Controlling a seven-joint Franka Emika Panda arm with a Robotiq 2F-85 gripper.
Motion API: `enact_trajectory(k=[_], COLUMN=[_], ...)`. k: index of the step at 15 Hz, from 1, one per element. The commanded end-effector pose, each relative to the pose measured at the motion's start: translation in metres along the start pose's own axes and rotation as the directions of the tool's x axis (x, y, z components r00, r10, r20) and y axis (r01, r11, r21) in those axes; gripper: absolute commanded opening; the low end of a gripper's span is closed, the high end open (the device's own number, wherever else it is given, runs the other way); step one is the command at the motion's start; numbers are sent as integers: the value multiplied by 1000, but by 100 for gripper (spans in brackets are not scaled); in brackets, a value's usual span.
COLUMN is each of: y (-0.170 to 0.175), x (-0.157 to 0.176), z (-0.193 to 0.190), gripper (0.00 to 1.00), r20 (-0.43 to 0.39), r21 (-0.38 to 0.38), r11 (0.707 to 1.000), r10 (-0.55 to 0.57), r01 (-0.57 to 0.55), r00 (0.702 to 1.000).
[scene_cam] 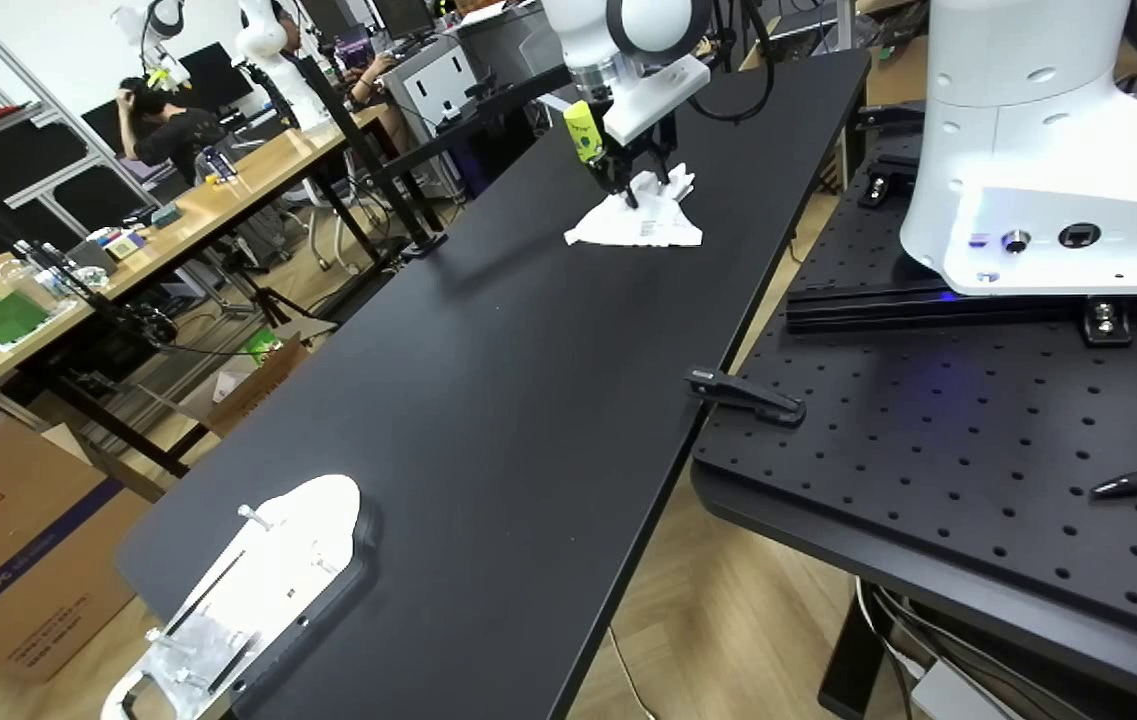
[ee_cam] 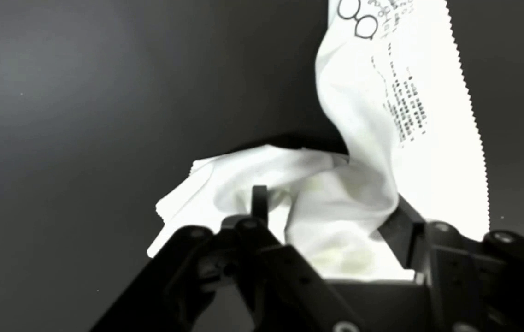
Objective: Hang the white towel on the black stand
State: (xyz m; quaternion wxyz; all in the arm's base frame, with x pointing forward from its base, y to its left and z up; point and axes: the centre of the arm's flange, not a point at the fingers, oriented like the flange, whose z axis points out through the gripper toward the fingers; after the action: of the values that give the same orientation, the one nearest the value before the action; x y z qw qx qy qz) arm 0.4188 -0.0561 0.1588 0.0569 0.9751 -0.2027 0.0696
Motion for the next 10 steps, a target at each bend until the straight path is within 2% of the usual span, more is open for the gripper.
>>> enact_trajectory(k=[1, 3, 6, 10], y=[-12, -20, -33, -47], x=[-5, -9, -13, -5], z=[2, -7, -28, -74], gripper=[33, 19, 1, 1], r20=[-8, -1, -3, -1], r21=[3, 10, -19, -75], r11=[1000, 999, 998, 994], r10=[-23, -43, -63, -84], r01=[23, 43, 63, 84], r00=[1000, 999, 998, 996])
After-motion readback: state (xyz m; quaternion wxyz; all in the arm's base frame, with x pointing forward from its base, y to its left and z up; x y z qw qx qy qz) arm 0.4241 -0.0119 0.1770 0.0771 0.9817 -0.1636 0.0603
